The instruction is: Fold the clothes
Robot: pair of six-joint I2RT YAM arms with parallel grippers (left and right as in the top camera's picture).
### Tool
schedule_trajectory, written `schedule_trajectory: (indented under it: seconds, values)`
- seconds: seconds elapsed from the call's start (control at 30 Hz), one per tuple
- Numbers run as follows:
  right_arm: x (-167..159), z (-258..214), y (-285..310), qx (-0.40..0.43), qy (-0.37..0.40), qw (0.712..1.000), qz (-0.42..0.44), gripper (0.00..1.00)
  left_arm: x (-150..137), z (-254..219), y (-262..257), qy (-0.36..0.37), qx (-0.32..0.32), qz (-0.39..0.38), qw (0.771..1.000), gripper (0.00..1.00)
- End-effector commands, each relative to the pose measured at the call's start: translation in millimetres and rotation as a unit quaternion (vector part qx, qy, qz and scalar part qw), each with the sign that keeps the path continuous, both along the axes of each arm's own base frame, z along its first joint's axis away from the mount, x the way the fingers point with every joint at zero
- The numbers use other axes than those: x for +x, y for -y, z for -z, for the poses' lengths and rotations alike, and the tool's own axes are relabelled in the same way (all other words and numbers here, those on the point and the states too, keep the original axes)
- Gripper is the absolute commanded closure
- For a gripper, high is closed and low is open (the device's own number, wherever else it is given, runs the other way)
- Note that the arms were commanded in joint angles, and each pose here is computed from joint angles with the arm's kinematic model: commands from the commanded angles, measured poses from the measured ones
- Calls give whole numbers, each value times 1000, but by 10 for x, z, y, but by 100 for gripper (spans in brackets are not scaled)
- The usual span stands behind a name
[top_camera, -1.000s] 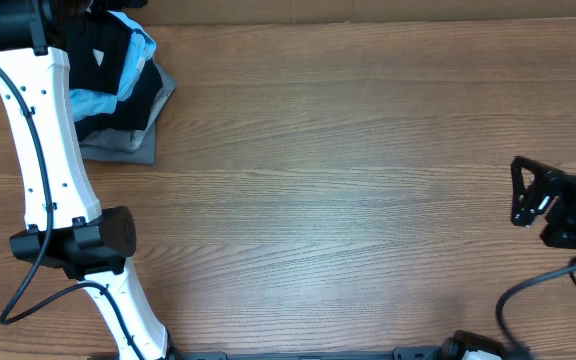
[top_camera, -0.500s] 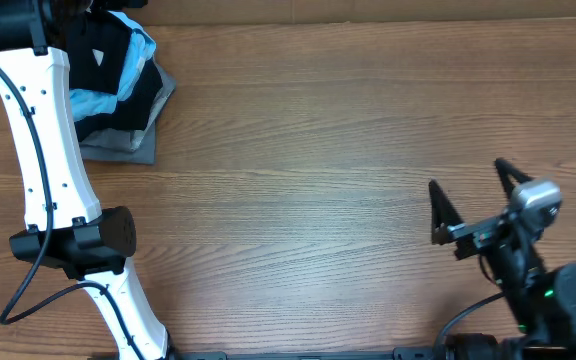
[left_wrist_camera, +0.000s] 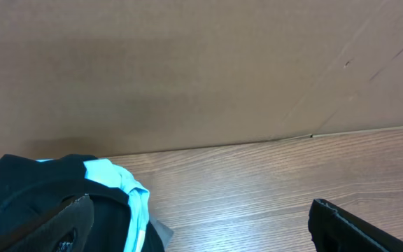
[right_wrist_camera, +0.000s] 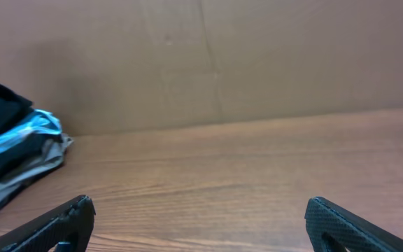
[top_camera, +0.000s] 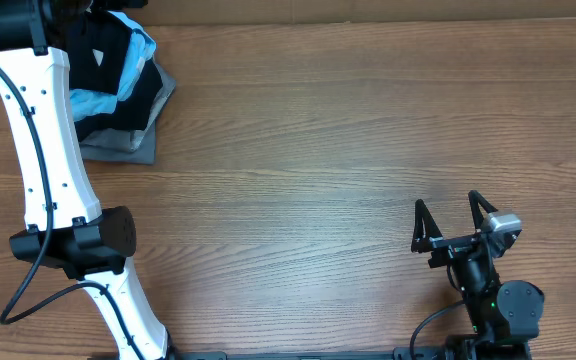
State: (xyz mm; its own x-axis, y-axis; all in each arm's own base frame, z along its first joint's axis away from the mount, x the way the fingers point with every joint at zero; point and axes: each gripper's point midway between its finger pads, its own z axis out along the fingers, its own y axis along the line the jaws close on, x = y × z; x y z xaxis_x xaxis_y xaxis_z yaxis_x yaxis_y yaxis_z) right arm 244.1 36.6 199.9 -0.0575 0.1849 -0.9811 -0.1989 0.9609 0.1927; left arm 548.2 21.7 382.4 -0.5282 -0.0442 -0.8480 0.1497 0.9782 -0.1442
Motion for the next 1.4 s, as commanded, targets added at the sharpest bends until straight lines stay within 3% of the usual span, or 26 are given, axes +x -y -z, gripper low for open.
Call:
schedule_trajectory:
  seconds: [0.0,0.1,1.13,1.23,1.37]
  values:
    - [6,139,76,7,1,1000,24,0,16,38,1,-5,-7,1,1000,0]
    - [8,301,76,7,-3,1000,24,0,16,38,1,-5,-7,1,1000,0]
    - [6,272,99,5,3,1000,30,0,17,40,2,-5,-7,1,1000,0]
    - [6,272,99,5,3,1000,30,0,-52,-54,31,1,-6,2,1000,0]
    - [6,272,99,5,3,1000,30,0,-395,-329,152,5,-6,10,1000,0]
